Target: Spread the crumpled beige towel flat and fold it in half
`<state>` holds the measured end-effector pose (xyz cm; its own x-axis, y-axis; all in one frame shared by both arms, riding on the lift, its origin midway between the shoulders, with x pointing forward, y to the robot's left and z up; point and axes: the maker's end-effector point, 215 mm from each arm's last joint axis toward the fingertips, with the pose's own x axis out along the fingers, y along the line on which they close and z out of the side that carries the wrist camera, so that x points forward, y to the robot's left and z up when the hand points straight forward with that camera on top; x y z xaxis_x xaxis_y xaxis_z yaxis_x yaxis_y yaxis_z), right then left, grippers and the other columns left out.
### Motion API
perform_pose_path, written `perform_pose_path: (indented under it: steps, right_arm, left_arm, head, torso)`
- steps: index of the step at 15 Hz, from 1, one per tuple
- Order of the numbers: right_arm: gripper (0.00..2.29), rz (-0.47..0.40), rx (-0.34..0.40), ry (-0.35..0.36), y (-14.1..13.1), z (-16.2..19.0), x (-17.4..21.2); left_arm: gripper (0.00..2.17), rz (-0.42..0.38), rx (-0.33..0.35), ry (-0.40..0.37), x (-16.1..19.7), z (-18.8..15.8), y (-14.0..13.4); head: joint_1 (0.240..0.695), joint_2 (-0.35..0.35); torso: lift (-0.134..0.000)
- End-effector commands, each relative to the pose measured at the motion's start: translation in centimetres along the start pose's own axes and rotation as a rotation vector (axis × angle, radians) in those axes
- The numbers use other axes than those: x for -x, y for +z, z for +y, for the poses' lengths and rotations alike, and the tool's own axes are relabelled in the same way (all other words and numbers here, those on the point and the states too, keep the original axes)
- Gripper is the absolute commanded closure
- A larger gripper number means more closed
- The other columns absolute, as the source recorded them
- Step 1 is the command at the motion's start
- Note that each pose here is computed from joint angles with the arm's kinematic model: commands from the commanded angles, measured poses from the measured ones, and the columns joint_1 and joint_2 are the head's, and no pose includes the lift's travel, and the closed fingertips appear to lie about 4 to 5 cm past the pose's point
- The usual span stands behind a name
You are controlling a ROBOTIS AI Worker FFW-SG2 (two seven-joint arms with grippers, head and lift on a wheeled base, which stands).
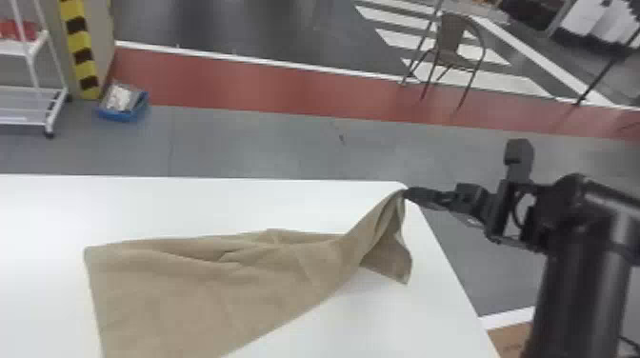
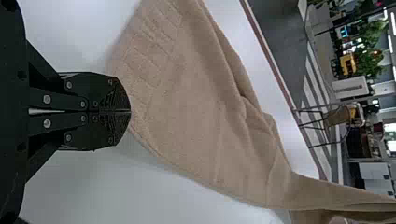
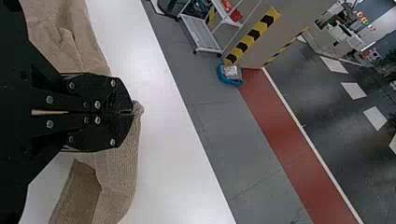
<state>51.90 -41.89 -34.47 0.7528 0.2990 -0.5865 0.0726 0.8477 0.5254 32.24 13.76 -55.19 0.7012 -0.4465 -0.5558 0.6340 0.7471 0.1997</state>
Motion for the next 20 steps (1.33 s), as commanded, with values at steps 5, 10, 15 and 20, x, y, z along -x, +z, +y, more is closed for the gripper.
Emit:
perform_pose_path:
  steps: [5,10,15,20]
  right_arm:
    - [1.21,-0.017,-0.019,0.033,0.6,0.8,1.7]
    - [1.21,-0.039,-0.038,0.047,0.9,-0.6,3.6]
    - [1.21,-0.035,-0.032,0.049,1.0,-0.4,3.4]
    - [1.21,-0.034,-0.016,0.054,1.5,0.6,2.9]
  left_arm:
    - [1.36,-0.105,0.014,0.11,2.4,6.9,7.0]
    - [1.05,-0.109,0.057,0.144,4.3,10.5,9.0]
    - [0.43,0.026,0.0,0.002,0.2,2.8,2.1]
    - [0.44,0.085,-0.035,-0.023,-0.5,1.4,-0.4]
  head:
    - [0.695,-0.333]
    - [0.695,-0.306]
    - [0.695,-0.342]
    - [0.695,-0.35]
  torso:
    - [0.0]
    - [0.0]
    - [0.0]
    - [0.0]
